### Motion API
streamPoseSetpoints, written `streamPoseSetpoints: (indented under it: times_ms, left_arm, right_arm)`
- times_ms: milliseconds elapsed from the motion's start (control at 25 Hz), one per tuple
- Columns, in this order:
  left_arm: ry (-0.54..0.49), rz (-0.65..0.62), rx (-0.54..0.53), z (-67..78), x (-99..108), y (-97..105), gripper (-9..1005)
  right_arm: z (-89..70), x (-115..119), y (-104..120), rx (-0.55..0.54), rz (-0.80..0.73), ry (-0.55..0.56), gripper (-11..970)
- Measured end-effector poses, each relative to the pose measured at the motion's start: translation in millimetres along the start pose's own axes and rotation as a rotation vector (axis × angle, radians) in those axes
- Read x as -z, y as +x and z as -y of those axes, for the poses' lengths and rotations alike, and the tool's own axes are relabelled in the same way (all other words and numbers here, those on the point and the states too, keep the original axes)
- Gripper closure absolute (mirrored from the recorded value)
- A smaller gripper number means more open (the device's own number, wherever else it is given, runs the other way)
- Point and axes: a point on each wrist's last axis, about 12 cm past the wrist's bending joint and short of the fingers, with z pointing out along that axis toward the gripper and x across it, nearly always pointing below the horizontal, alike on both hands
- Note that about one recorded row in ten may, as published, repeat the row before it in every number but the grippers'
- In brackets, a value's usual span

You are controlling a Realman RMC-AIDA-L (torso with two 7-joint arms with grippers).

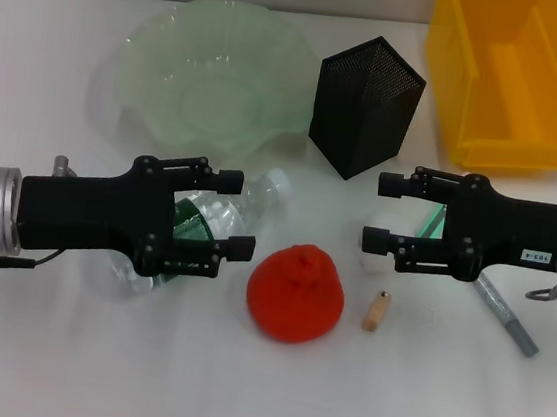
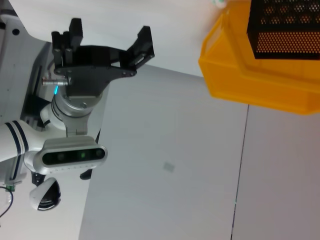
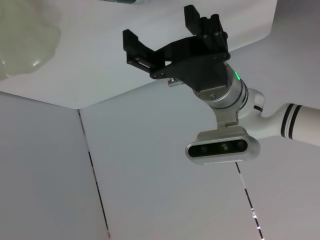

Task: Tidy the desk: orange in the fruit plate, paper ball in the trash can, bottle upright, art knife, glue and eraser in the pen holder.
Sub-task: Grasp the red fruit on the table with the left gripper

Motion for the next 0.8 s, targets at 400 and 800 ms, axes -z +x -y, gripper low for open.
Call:
streamPoseSetpoints:
  times_ms: [400,800]
  left_arm:
    - [0.022,-0.034,-0.004,-2.7,-3,-2,216]
    - [0.03,-0.039,-0.012,-4.6,-13,-4,221]
  right_arm:
    - [1.2,4,0,-0.001,0.001,0.015,150]
    - [2.9,7,-3,-0.001,0.0,0.016,153]
